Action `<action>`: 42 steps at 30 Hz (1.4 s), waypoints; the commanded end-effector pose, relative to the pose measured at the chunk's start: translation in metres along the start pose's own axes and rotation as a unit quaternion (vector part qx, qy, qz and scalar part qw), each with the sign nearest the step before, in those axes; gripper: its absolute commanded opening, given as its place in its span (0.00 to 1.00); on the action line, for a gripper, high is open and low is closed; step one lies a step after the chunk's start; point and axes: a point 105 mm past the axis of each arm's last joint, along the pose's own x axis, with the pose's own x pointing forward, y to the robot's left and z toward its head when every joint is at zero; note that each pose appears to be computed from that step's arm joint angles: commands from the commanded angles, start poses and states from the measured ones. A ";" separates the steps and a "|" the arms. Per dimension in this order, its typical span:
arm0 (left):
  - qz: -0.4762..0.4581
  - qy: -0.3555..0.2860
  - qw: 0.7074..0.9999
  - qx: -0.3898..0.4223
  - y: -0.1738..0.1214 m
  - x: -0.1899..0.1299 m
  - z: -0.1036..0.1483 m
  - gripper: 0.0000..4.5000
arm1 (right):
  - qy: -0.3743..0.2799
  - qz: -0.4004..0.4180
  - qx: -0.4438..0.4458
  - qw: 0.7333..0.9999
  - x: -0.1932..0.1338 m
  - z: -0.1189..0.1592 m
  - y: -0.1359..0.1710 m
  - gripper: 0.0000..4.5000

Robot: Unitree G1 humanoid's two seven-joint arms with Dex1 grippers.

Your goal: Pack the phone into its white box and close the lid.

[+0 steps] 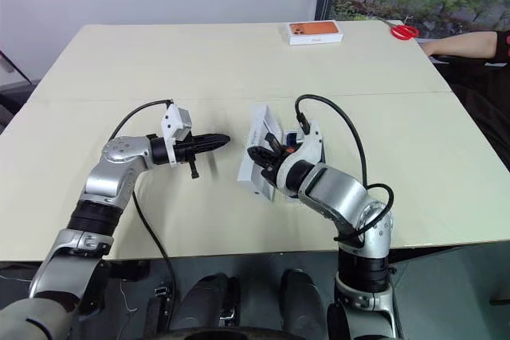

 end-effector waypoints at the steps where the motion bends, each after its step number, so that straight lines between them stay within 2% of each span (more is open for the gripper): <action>1: -0.036 -0.014 0.999 0.029 -0.012 0.016 0.012 0.00 | -0.031 -0.016 0.017 0.999 -0.009 0.014 -0.006 0.14; 2: -0.042 -0.014 0.999 0.029 -0.015 0.019 0.012 0.00 | -0.035 -0.017 0.019 0.999 -0.010 0.016 -0.006 0.21; 5: -0.064 -0.017 0.997 0.031 -0.025 0.029 0.012 0.00 | -0.048 -0.012 0.012 0.999 -0.013 0.023 -0.002 0.54; 8: -0.081 -0.026 0.996 0.031 -0.034 0.040 0.015 0.00 | -0.067 0.004 -0.040 0.997 -0.021 0.038 0.007 0.88; 14: -0.085 -0.047 0.995 0.007 -0.045 0.069 0.024 0.00 | -0.103 -0.033 -0.182 0.977 -0.050 0.087 0.004 0.88; 16: -0.088 -0.050 0.995 0.005 -0.049 0.075 0.025 0.00 | -0.106 -0.048 -0.205 0.972 -0.057 0.096 0.002 0.88; 21: -0.100 -0.055 0.993 0.003 -0.063 0.093 0.029 0.00 | -0.124 -0.126 -0.306 0.935 -0.076 0.125 -0.014 0.88; 26: -0.079 -0.055 0.995 -0.003 -0.056 0.091 0.028 0.00 | -0.125 -0.165 -0.371 0.905 -0.084 0.136 -0.025 0.88; 31: -0.031 -0.067 0.997 -0.024 -0.027 0.067 0.040 0.00 | -0.101 -0.179 -0.437 0.875 -0.084 0.132 -0.031 0.88; 34: -0.002 -0.031 0.998 -0.048 -0.008 0.044 0.031 0.00 | -0.085 -0.201 -0.482 0.848 -0.085 0.131 -0.038 0.69; 35: 0.005 -0.018 0.998 -0.054 -0.004 0.037 0.027 0.00 | -0.078 -0.207 -0.498 0.839 -0.085 0.130 -0.040 0.60; 40: -0.023 0.047 0.997 -0.052 -0.010 0.018 0.008 0.00 | -0.035 -0.213 -0.558 0.801 -0.083 0.121 -0.048 0.02; 42: -0.038 0.062 0.996 -0.053 -0.016 0.018 0.003 0.00 | -0.027 -0.213 -0.569 0.793 -0.082 0.120 -0.050 0.01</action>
